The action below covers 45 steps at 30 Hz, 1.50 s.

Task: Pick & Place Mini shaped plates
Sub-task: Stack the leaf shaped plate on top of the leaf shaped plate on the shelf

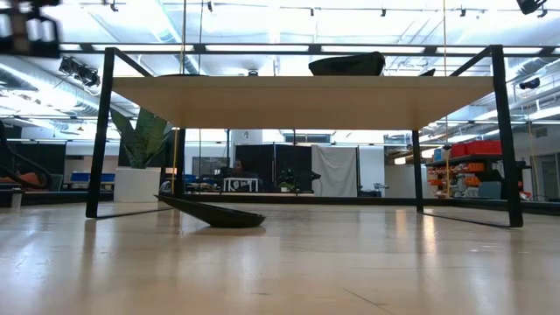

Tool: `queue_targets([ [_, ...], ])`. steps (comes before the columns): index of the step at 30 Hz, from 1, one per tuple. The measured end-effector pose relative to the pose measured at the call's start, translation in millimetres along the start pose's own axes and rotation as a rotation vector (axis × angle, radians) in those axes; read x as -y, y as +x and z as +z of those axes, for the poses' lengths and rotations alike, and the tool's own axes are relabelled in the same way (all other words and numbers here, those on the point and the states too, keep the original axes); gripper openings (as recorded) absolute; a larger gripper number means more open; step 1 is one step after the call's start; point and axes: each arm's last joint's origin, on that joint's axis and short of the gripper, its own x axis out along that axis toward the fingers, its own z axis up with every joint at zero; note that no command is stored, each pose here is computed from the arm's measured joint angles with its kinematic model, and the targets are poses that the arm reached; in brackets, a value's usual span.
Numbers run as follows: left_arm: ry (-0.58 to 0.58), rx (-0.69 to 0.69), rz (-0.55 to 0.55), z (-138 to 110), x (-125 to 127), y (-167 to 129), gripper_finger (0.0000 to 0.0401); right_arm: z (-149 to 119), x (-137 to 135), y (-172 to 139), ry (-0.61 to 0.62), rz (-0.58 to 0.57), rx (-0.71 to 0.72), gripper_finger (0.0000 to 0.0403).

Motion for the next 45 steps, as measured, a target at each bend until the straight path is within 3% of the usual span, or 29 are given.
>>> queue_targets([
  [11,0.136,0.073,0.034,58,20,-55,0.0000,0,0,0,0.000,0.000,0.000,0.0023],
  [18,0.216,0.119,0.121,91,21,-92,0.0000,0,0,0,0.000,0.000,0.000,0.0023],
  [34,0.290,0.152,0.232,141,-20,-128,0.0000,0,0,0,0.000,0.000,0.000,0.0023],
  [45,0.525,0.181,0.325,164,-48,-147,0.0000,0,0,0,0.000,0.000,0.000,0.0023],
])
